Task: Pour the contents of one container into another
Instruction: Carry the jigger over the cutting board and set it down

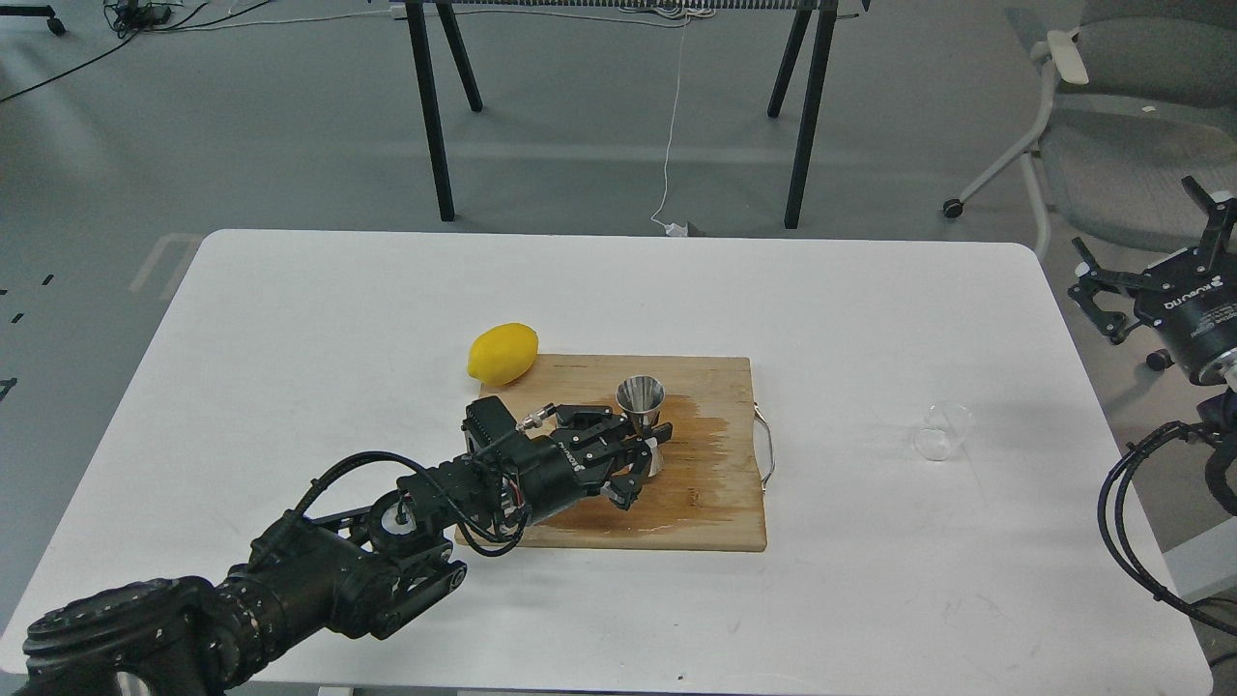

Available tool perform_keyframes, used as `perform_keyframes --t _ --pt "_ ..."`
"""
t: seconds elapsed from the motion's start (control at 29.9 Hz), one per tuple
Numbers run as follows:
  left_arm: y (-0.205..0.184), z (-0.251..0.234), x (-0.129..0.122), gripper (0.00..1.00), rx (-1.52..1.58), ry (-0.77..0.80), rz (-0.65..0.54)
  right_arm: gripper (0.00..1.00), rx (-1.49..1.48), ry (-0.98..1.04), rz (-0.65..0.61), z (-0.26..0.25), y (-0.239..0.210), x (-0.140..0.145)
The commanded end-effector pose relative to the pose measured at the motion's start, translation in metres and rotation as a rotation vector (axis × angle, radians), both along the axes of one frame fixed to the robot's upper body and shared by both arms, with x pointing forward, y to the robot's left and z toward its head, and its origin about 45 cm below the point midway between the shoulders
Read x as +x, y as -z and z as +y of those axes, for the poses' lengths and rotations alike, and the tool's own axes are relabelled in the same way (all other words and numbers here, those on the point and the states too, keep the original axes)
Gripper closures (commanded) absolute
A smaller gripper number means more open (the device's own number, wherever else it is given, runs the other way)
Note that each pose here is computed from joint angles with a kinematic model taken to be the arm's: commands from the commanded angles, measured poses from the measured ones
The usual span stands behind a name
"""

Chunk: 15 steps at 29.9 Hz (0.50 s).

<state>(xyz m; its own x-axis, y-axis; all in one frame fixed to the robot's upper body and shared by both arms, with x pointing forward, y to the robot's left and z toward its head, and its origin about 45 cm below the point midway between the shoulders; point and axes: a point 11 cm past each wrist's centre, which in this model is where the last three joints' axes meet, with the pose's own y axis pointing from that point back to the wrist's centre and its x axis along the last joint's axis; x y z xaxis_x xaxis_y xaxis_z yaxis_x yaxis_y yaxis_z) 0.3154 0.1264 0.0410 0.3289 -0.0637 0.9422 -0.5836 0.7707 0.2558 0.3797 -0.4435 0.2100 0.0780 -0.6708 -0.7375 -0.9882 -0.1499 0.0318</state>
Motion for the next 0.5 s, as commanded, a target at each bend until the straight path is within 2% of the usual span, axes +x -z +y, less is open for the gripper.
perform_keyframes --t 0.0,0.47 --pt "0.0004 0.0032 0.0006 0.89 0.006 -0.003 -0.001 0.01 0.000 0.001 -0.001 -0.0002 -0.0003 0.0001" --pt "0.0005 0.0060 0.0006 0.74 0.009 -0.004 -0.002 0.01 0.005 0.009 -0.011 -0.0026 -0.0037 0.0006"
